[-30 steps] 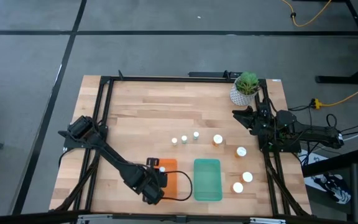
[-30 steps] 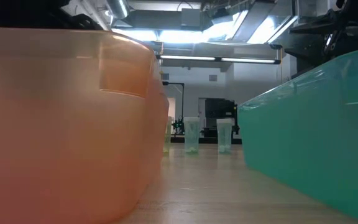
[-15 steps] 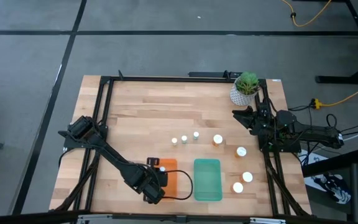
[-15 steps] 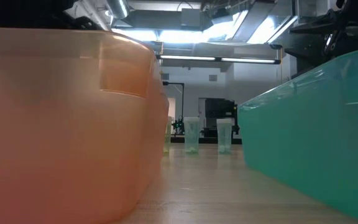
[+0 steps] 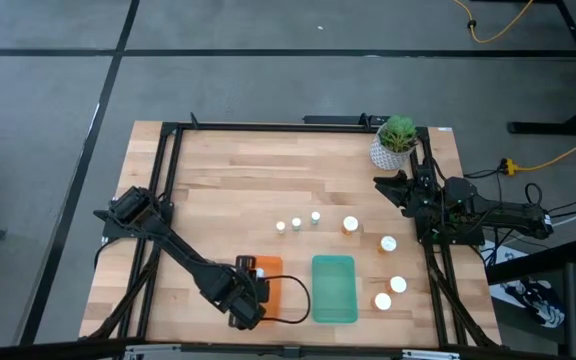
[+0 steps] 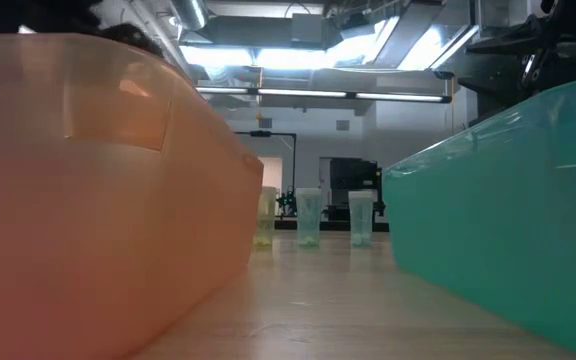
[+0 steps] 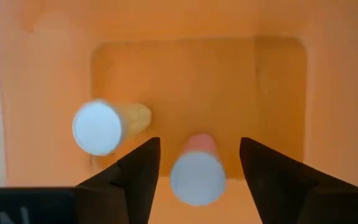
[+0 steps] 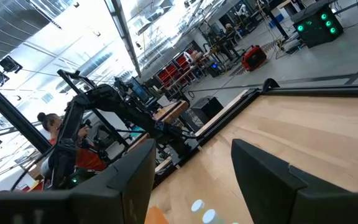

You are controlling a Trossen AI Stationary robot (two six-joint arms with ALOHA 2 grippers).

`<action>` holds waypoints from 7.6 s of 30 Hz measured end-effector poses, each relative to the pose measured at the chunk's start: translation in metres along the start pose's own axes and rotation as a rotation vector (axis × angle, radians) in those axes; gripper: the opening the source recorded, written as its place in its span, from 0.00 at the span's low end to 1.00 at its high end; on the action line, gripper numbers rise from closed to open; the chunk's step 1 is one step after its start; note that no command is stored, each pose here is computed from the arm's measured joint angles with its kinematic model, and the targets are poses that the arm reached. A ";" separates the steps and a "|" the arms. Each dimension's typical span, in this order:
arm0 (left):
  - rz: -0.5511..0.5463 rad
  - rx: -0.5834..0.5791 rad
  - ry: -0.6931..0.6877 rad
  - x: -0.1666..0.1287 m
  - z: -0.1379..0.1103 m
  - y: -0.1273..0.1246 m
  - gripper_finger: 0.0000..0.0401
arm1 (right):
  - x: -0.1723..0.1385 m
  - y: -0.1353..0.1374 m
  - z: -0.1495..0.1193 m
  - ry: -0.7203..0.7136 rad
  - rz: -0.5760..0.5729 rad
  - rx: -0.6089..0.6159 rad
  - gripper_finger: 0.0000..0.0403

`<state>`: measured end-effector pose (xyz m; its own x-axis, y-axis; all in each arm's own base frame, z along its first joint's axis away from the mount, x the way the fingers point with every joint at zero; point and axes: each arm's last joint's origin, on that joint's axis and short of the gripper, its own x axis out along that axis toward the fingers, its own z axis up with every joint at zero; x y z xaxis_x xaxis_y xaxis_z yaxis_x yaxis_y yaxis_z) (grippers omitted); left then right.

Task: Pick and place medicine bottles into bin by pill shape (circle, oval)
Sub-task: Put the small pink pill bottle into the orange bin, then adjust the orange bin on the table, then put the small yellow pill bottle into the orange bin

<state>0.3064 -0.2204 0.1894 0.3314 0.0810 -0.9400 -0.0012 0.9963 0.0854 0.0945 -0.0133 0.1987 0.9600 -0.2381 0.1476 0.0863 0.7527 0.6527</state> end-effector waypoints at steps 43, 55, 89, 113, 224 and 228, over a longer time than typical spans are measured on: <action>-0.097 -0.178 0.247 -0.024 -0.013 -0.011 0.49 | 0.000 0.000 0.000 0.012 0.015 -0.004 0.53; -0.091 -0.168 0.252 -0.020 -0.008 -0.003 0.49 | 0.000 0.000 0.000 0.012 0.015 -0.003 0.53; -0.001 -0.139 0.424 -0.016 -0.014 0.084 0.49 | 0.000 0.002 -0.002 0.052 0.059 -0.001 0.53; 0.048 -0.209 0.337 -0.009 -0.002 0.104 0.49 | 0.000 0.001 -0.003 0.066 0.048 -0.006 0.53; -0.010 -0.173 -0.079 0.024 0.058 0.188 0.26 | -0.003 0.013 0.018 -0.222 0.086 -0.243 0.53; -0.044 -0.271 -0.156 -0.015 0.058 0.182 0.26 | -0.003 0.013 0.018 -0.224 0.087 -0.239 0.53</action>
<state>0.3558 -0.0416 0.2382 0.4776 0.0533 -0.8769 -0.2284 0.9714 -0.0654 0.0881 -0.0139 0.2207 0.8865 -0.2756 0.3717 0.0921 0.8923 0.4421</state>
